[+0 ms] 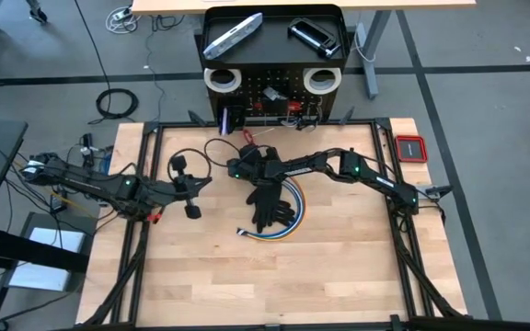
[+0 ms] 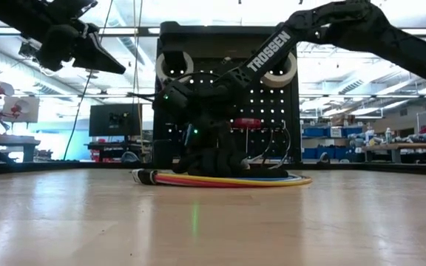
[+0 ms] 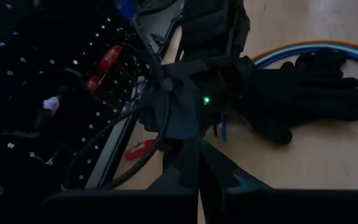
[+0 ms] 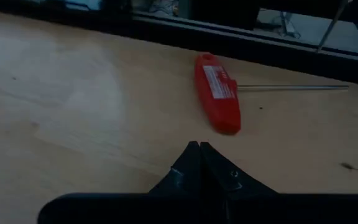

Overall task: Hang tools onto peg board
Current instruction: Hang the red allen wrench on the peg board

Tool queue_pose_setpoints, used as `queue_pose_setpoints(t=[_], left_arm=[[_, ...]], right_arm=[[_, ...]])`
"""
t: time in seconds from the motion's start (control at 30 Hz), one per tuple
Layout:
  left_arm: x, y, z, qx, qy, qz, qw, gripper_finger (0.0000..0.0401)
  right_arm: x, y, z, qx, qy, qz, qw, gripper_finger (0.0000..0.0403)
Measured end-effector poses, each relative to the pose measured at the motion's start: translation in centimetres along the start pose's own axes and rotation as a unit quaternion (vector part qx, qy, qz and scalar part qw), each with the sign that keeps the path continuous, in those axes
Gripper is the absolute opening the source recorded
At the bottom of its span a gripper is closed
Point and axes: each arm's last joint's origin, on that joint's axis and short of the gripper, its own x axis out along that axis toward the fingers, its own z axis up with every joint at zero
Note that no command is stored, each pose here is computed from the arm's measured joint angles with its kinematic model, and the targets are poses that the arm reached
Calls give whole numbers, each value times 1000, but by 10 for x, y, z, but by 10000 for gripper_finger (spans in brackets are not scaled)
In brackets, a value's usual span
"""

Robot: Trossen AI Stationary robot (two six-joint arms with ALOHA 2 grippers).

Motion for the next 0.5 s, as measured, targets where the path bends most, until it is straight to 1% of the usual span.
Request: queue_pose_setpoints(t=[0.17, 0.37, 0.43, 0.5], left_arm=[[-5, 5, 2, -15, -20, -5, 1000, 4], [-6, 5, 2, -19, -23, -5, 1000, 4], [-6, 5, 3, -22, -26, -4, 999, 4], [-6, 6, 4, -25, -30, -3, 999, 4]], right_arm=[[0, 4, 5, 20, -22, 12, 999, 9], [0, 4, 7, 19, -36, 0, 999, 7], [0, 4, 7, 17, -35, 1, 999, 7], [0, 2, 3, 8, -13, 8, 1000, 8]])
